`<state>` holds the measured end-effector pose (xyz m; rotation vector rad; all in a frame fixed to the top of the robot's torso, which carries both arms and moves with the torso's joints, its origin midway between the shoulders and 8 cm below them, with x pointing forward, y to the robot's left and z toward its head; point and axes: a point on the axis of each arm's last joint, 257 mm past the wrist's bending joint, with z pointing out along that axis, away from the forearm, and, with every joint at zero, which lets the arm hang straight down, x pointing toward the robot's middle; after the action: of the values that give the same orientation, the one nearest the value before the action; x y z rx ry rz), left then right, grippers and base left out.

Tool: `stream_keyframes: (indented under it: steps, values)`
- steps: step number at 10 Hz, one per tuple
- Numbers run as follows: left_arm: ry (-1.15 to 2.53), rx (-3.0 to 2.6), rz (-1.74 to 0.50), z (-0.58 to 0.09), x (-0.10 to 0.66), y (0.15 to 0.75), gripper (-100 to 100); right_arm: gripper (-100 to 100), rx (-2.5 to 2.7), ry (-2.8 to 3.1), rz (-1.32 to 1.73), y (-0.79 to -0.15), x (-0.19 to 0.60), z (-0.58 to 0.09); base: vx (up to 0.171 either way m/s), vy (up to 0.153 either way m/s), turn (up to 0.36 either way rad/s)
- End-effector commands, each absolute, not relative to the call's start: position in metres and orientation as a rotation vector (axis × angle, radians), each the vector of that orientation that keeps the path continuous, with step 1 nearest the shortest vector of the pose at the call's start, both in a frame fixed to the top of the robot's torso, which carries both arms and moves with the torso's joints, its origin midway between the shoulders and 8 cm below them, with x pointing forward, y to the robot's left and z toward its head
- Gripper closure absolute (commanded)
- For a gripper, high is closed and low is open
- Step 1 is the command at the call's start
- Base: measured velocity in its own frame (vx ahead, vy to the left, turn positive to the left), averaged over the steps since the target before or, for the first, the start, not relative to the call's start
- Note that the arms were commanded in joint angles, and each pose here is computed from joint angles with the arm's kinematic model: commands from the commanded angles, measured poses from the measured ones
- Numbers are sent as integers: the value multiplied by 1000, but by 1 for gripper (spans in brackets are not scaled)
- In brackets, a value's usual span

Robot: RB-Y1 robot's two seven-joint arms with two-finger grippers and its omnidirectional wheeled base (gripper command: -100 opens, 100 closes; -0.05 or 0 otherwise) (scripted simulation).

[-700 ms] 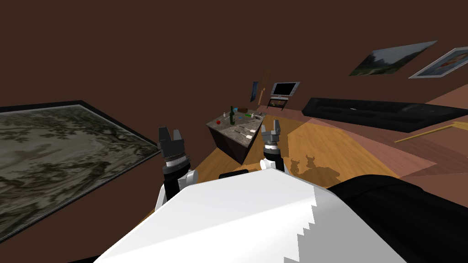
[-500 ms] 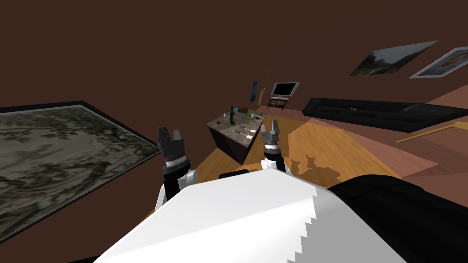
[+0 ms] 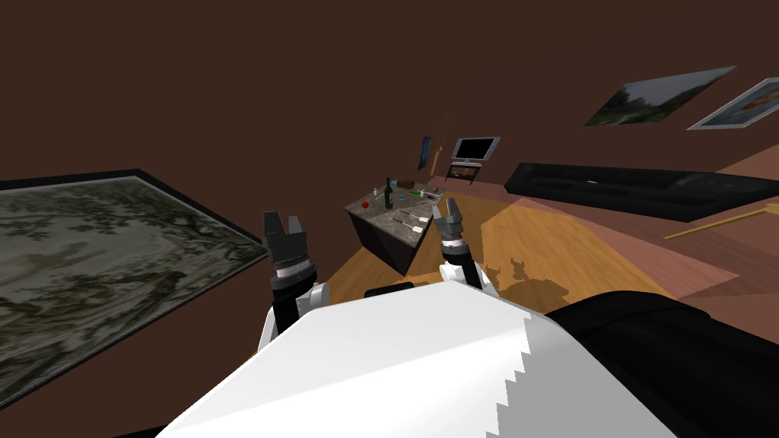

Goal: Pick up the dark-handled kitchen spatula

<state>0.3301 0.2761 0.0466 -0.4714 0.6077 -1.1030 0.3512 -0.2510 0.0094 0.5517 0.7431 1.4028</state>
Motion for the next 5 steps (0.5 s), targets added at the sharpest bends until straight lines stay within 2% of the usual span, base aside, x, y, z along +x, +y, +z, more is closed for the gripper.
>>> stream_keyframes:
  steps: [1, 5]
  values:
    - [608, -471, -1103, 47, 330, 276, 0, -100, 516, 772, 1396, -247, 353, 10, 35, 27, 6]
    - [608, -471, -1103, 47, 330, 276, 0, -100, 354, 881, 1354, -229, 358, 13, 40, 38, 15]
